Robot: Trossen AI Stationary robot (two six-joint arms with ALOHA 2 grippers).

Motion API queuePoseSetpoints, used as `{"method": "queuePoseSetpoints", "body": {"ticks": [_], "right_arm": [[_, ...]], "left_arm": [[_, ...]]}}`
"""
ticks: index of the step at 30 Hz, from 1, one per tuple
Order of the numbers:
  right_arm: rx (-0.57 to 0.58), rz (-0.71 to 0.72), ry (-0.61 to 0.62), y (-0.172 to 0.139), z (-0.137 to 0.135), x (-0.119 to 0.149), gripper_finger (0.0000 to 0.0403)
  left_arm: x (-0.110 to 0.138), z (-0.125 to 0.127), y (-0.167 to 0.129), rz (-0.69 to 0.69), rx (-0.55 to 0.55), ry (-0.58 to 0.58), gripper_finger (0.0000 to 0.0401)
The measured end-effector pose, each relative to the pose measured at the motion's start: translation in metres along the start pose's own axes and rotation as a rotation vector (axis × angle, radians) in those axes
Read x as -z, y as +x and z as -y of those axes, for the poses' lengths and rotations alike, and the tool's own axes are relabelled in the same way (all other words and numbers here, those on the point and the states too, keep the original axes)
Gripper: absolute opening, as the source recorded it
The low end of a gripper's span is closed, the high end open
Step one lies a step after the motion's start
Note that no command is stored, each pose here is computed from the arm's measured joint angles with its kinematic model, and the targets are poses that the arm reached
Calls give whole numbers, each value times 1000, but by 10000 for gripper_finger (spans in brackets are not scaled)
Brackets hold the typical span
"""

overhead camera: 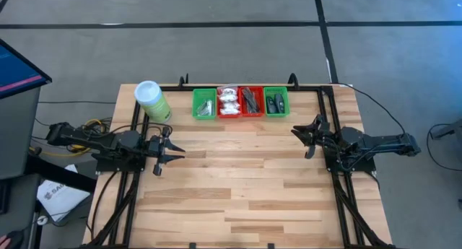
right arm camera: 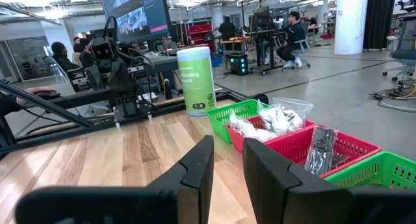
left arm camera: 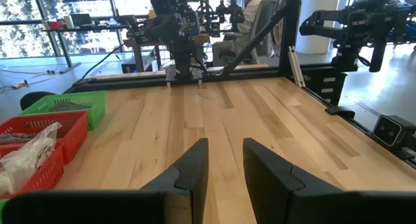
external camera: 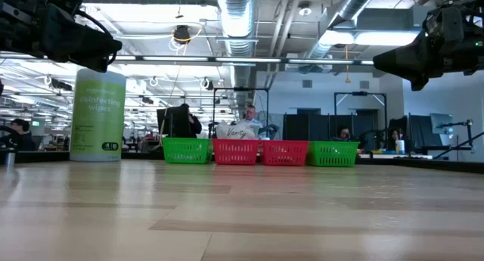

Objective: Pick & Place Travel size toiletries
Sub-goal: Return to Home Position

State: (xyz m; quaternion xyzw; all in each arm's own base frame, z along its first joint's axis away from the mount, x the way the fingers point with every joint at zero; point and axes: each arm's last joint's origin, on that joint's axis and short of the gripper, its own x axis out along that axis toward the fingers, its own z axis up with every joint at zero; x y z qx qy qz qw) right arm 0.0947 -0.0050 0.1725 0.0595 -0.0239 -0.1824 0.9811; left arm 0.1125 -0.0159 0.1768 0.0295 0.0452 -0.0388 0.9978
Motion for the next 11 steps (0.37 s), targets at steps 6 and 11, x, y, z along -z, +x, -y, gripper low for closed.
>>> {"method": "queuePoseSetpoints", "body": {"ticks": [6, 11], "right_arm": [[0, 0, 0, 0, 0, 0, 75], [0, 0, 0, 0, 0, 0, 75]], "left_arm": [[-1, 0, 0, 7, 0, -1, 87], [-1, 0, 0, 10, 1, -1, 87]]}}
